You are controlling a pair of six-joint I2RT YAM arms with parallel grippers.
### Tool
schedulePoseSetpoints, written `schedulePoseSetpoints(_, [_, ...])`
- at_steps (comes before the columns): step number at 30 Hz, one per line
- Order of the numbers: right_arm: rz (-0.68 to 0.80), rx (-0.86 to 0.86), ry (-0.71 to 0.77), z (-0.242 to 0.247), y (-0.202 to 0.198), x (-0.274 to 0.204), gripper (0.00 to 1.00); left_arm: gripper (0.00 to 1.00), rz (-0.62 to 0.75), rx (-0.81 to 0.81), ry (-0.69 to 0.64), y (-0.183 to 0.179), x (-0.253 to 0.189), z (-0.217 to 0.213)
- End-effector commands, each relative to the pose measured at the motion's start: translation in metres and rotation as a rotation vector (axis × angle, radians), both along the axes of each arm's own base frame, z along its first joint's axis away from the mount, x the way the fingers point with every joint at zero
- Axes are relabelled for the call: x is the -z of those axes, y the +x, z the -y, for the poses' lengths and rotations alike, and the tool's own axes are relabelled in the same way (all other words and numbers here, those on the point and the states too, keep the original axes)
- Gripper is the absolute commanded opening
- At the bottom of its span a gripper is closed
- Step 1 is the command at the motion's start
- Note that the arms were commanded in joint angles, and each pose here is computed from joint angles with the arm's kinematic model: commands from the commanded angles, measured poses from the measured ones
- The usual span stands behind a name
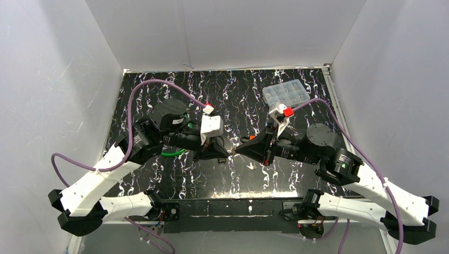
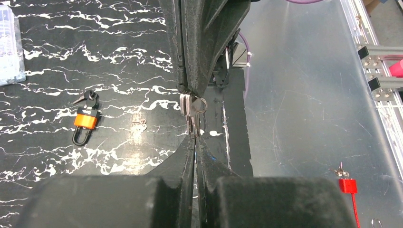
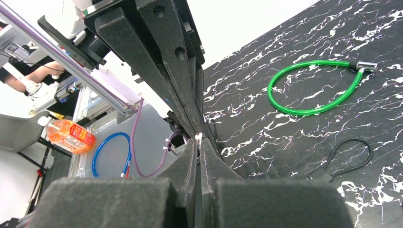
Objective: Unlock with the key
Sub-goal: Pick up the key from the center of the board.
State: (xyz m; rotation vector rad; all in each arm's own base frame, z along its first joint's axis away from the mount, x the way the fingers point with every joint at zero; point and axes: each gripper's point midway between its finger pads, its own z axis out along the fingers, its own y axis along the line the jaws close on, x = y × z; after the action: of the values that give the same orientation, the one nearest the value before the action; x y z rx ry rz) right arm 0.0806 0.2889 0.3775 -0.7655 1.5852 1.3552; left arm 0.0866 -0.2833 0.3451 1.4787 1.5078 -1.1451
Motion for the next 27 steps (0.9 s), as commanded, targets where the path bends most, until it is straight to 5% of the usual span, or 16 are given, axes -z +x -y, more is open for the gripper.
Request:
schedulePoseSetpoints(1, [0.019,-0.012,-0.038,0.003,-0.002,-0.001,0.01,0.0,0.067,0.024,-0.047,-0.002,-0.022,-0.002])
schedulePoseSetpoints(12, [0.001,-0.002,-0.077,0.008,-0.002,0.011,0.02,0.0,0.074,0.019,-0.042,0.0,-0.023,-0.002])
schedulePoseSetpoints(21, [-0.007,-0.01,-0.104,0.01,-0.004,0.016,0.44,0.0,0.08,0.016,-0.033,0.0,-0.02,-0.005])
schedulePoseSetpoints(27, [0.027,0.004,-0.074,0.015,-0.004,0.004,0.58,0.0,0.073,0.014,-0.011,0.0,-0.015,-0.006])
